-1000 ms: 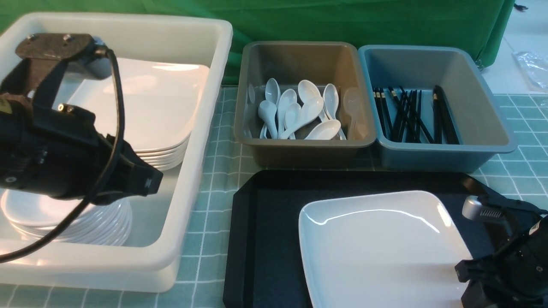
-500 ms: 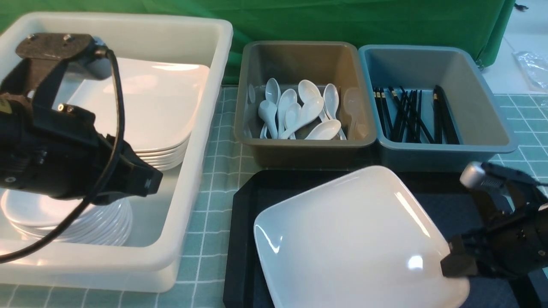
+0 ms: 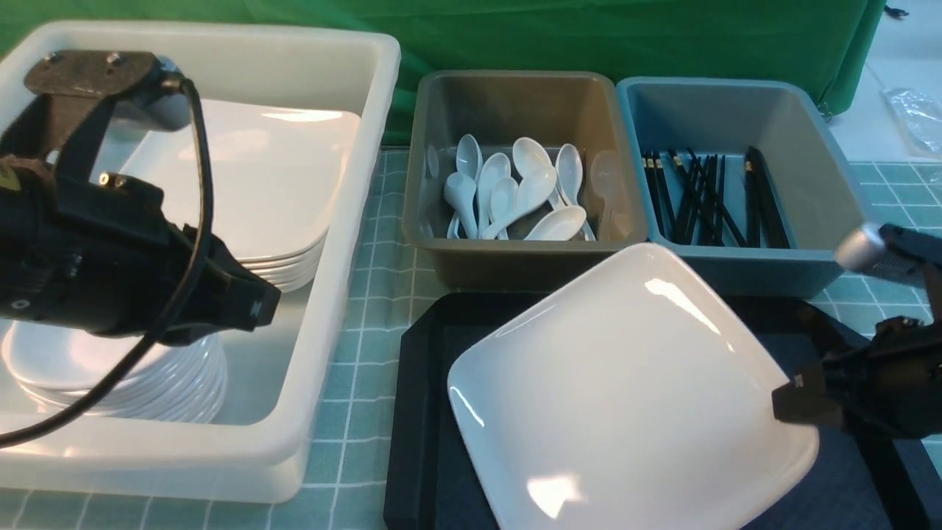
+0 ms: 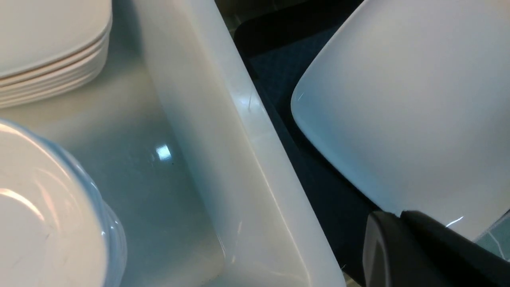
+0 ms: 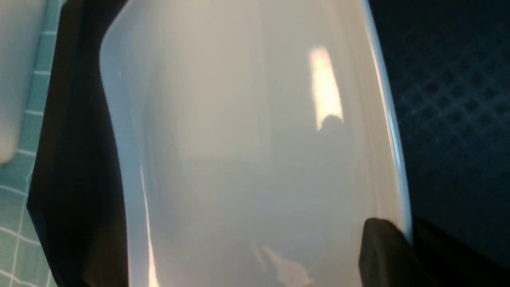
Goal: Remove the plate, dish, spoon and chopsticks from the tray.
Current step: Use the right arm to grab a plate from the dinner plate, then use the right arm to put the plate into the large storage box on the left
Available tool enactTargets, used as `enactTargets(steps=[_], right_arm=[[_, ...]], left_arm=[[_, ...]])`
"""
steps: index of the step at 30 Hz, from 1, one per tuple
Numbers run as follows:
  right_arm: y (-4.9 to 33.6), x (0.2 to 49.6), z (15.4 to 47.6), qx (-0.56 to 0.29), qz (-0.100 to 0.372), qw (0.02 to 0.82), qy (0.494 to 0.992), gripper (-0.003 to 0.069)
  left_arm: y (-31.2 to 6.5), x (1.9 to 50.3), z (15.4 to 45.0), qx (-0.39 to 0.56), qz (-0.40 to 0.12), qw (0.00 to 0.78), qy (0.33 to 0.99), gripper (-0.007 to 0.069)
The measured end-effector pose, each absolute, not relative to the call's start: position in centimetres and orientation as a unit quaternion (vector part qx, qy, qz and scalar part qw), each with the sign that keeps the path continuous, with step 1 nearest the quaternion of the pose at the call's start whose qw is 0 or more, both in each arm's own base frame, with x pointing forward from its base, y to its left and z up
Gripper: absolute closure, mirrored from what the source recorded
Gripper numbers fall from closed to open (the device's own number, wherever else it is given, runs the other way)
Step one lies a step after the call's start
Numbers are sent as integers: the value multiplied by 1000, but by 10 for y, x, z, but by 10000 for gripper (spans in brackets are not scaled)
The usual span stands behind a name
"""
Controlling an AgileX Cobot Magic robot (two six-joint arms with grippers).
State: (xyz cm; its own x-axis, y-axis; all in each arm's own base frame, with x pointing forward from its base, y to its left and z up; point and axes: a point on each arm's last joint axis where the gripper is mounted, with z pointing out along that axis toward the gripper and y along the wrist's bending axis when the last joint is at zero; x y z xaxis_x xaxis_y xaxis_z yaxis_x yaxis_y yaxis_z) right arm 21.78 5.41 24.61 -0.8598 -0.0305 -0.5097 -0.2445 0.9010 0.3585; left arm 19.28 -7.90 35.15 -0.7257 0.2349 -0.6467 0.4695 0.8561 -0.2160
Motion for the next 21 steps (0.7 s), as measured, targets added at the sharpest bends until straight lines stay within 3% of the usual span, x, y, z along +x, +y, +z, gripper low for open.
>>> enactTargets(steps=[12, 21], right_arm=[[57, 215, 288, -113, 219, 291, 925, 607], [58, 230, 337, -116, 222, 361, 898, 607]], left_arm=[[-79, 194, 352, 193, -182, 322, 909, 617], [-70, 197, 351, 150, -173, 319, 919, 617]])
